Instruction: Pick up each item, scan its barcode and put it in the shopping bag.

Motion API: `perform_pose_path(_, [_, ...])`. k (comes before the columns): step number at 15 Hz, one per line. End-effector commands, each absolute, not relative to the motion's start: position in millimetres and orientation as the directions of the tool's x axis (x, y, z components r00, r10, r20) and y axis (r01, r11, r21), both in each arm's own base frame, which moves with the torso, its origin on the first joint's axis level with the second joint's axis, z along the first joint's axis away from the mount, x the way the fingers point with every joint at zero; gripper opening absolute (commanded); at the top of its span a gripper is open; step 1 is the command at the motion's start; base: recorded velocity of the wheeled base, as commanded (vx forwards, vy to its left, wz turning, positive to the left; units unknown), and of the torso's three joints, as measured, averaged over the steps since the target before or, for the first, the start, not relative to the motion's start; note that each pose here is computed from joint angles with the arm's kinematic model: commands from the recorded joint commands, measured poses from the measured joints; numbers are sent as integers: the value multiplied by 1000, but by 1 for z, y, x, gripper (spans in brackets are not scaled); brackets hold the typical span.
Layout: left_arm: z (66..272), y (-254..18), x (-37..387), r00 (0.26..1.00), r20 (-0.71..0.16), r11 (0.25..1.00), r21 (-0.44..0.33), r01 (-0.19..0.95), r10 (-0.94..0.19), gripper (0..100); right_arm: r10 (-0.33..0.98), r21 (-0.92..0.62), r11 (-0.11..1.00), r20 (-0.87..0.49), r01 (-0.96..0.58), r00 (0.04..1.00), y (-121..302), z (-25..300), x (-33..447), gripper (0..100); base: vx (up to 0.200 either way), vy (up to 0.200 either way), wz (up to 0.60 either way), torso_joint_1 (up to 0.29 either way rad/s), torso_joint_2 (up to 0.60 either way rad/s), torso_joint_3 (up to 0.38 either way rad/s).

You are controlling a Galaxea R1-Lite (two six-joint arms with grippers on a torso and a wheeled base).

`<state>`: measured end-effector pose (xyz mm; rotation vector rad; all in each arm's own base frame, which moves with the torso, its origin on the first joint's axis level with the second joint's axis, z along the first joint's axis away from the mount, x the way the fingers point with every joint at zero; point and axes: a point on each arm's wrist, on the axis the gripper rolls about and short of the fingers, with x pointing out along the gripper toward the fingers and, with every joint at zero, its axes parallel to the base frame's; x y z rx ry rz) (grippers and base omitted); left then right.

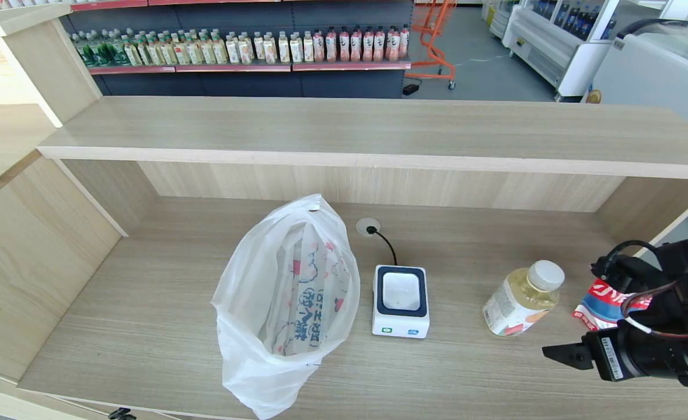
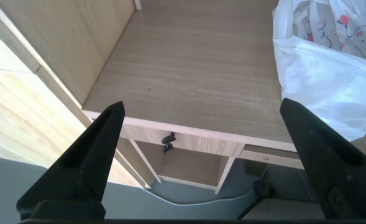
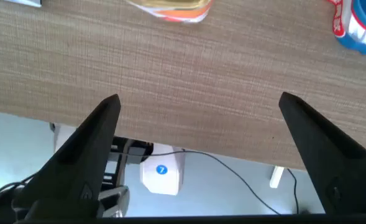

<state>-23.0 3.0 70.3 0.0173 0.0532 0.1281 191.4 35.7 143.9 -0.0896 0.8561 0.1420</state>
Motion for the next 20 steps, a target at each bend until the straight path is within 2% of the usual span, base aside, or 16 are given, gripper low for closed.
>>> perform_pose_path(1, [70,3,-23,990,-52,992,21,-128,129,100,76,-54,983,-752,-176,655,49,112,211,100,0,0,0,0,0,0])
perform_pose_path(3, [70,3,-23,990,-52,992,21,-128,129,100,113,-57,975,-702,-214,703,62,98,218,100,0,0,0,0,0,0])
perform_pose_path(8, [70,3,-23,990,-52,992,21,-128,129,100,175,-54,963,-623,-265,762,83,86,234,100,0,0,0,0,0,0])
perform_pose_path(11, [70,3,-23,990,-52,992,21,-128,129,100,92,-113,975,-577,-191,811,89,76,247,100,0,0,0,0,0,0])
perform_pose_path(20, [70,3,-23,990,-52,992,21,-128,129,100,81,-112,983,-443,-145,893,99,73,266,100,0,0,0,0,0,0])
